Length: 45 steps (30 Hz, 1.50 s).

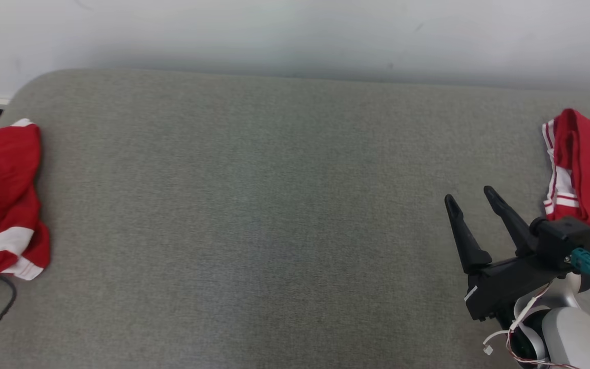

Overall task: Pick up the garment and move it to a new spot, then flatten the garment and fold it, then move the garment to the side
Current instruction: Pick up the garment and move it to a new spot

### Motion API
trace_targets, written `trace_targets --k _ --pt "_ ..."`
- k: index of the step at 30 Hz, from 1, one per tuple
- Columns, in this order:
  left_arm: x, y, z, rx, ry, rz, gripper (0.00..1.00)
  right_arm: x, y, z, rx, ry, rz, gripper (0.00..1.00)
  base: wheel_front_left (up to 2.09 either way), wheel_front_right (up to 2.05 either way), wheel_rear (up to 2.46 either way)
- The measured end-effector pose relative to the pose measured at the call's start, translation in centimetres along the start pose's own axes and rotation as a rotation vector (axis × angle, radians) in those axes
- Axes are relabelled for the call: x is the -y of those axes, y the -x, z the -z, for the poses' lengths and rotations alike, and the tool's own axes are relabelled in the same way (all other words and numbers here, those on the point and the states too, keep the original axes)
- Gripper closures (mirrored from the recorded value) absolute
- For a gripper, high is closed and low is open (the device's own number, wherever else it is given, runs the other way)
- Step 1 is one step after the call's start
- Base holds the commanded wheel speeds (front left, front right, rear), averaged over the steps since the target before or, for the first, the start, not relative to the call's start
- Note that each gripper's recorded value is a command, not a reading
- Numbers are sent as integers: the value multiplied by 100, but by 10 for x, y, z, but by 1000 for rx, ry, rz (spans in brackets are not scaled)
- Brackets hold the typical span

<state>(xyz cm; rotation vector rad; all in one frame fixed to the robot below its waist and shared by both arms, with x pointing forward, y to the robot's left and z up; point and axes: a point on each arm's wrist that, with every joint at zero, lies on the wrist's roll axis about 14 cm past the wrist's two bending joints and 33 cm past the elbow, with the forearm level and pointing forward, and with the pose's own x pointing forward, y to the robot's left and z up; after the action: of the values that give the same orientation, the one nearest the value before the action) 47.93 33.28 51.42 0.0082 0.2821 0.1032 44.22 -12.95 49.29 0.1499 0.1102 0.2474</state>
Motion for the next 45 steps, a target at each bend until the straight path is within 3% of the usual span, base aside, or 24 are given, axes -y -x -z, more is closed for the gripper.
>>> trace_targets --k 13,26,37,38,39,40,45 --pt "-5 -29 68 -336 8 -12 0 29 -1 12 -40 20 65 0 0 0 0" --pt "-23 -28 112 -554 13 -70 0 37 -6 17 -62 33 72 0 0 0 0" --pt "-14 -20 165 -723 63 -73 0 47 -9 28 -99 41 87 0 0 0 0" --pt "-15 -19 167 -727 60 -75 21 46 -10 29 -99 42 85 0 0 0 0" --pt "-15 -19 167 -724 57 -77 67 46 -11 29 -101 41 83 0 0 0 0" --pt "-16 -19 167 -726 53 -78 100 45 -11 29 -103 42 81 0 0 0 0" --pt "-19 -19 160 -695 27 -73 100 41 -13 28 -102 47 70 0 0 0 0"
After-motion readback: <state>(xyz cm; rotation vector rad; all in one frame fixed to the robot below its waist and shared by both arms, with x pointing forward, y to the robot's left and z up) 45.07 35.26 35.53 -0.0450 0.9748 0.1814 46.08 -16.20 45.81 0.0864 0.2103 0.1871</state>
